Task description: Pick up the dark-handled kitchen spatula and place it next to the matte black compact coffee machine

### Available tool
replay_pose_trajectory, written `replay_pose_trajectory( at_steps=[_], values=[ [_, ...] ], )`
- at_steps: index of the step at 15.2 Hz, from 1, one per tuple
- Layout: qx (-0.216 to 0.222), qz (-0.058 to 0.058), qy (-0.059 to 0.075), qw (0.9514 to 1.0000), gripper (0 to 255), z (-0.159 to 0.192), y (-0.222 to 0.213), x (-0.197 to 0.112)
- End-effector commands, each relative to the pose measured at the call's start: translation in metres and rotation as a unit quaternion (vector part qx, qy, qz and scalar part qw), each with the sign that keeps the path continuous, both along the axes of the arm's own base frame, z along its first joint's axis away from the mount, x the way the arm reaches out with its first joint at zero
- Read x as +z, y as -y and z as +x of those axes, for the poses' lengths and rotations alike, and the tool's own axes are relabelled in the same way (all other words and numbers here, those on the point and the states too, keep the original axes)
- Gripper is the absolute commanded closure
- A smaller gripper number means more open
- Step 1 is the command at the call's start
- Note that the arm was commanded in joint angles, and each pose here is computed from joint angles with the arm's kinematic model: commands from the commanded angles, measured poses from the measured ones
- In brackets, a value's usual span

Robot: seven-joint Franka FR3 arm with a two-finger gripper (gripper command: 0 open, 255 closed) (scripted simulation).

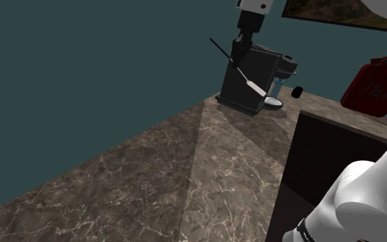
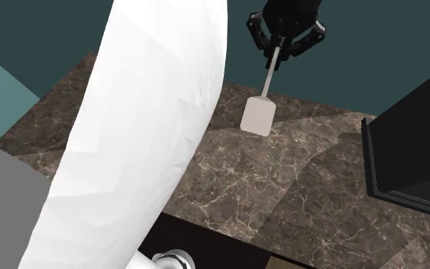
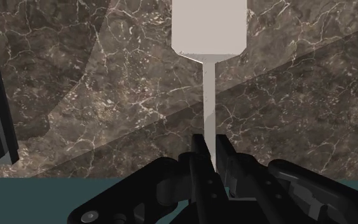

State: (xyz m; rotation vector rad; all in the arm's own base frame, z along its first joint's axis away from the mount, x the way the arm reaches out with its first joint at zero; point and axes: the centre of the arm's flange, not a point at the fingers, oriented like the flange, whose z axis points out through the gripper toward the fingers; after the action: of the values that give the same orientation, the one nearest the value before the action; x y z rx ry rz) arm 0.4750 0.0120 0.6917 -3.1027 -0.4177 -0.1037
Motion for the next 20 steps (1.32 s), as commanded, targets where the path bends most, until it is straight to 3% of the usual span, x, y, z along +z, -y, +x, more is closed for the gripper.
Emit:
replay_pose_trajectory(
  at_steps=[1,20],
  values=[
    [0.000,0.000,0.000,1.0000,255,0.000,0.000,0.011],
    [0.000,0.000,0.000,1.0000,255,0.000,0.000,0.111]
  ],
)
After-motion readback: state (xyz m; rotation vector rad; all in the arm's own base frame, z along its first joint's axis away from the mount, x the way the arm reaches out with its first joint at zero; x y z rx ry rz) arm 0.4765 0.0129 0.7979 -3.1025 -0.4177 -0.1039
